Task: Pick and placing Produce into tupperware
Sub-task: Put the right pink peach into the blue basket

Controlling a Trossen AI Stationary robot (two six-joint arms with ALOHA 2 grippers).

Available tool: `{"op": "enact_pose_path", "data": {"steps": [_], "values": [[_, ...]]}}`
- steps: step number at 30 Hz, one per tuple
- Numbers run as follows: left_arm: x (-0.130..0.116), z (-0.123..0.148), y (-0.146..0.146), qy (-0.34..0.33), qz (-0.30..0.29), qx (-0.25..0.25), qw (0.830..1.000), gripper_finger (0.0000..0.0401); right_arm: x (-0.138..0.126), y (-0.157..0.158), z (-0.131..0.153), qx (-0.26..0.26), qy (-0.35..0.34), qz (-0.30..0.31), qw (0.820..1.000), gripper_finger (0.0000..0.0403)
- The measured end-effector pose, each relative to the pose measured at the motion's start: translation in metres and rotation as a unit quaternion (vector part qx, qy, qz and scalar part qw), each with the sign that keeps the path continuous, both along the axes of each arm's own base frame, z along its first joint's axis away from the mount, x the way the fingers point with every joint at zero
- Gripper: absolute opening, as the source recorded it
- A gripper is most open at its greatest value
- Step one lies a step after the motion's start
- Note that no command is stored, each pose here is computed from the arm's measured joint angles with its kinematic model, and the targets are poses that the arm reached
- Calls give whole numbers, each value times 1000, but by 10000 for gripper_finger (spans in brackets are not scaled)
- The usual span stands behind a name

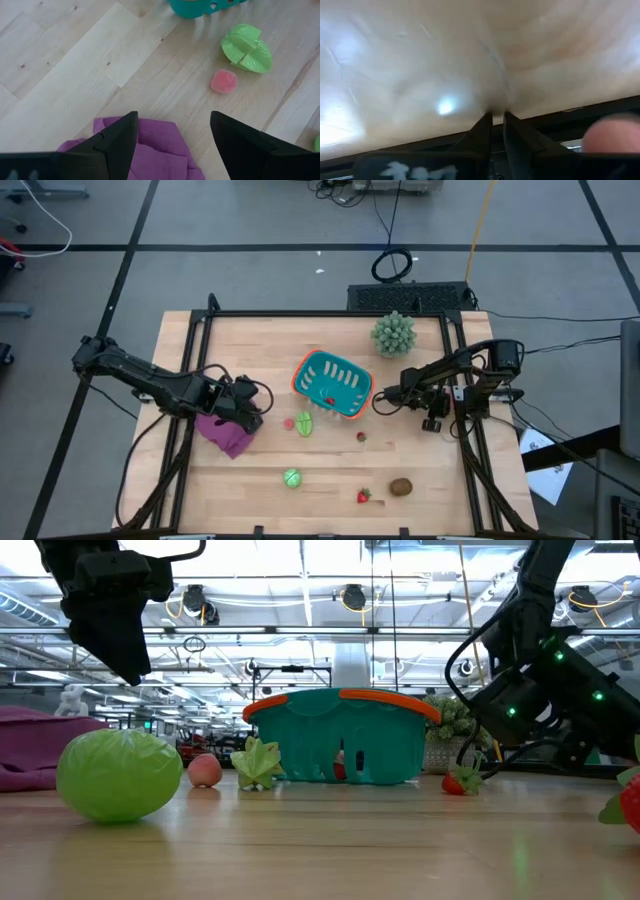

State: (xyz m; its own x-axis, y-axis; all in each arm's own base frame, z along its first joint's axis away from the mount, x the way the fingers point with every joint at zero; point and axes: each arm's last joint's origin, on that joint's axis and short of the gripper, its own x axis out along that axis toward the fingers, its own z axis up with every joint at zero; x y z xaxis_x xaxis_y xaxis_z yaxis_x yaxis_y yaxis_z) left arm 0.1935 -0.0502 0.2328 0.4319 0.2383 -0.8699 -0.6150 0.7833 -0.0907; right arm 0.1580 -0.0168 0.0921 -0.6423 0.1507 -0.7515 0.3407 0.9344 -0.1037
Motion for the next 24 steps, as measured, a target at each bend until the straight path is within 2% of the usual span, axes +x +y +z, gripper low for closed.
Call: {"op": "enact_pose_path", "data": {"steps": [12, 18, 24], "values": [[0, 0, 0, 0, 0, 0, 1000, 253, 16, 1, 8, -29, -22, 20, 999, 33], [0, 0, 0, 0, 0, 0, 1000, 253, 26, -2, 25, -77, -90, 29, 993, 33], [0, 0, 0, 0, 0, 1, 1000, 253, 22, -2, 45, -94, -138, 12, 986, 34]]}}
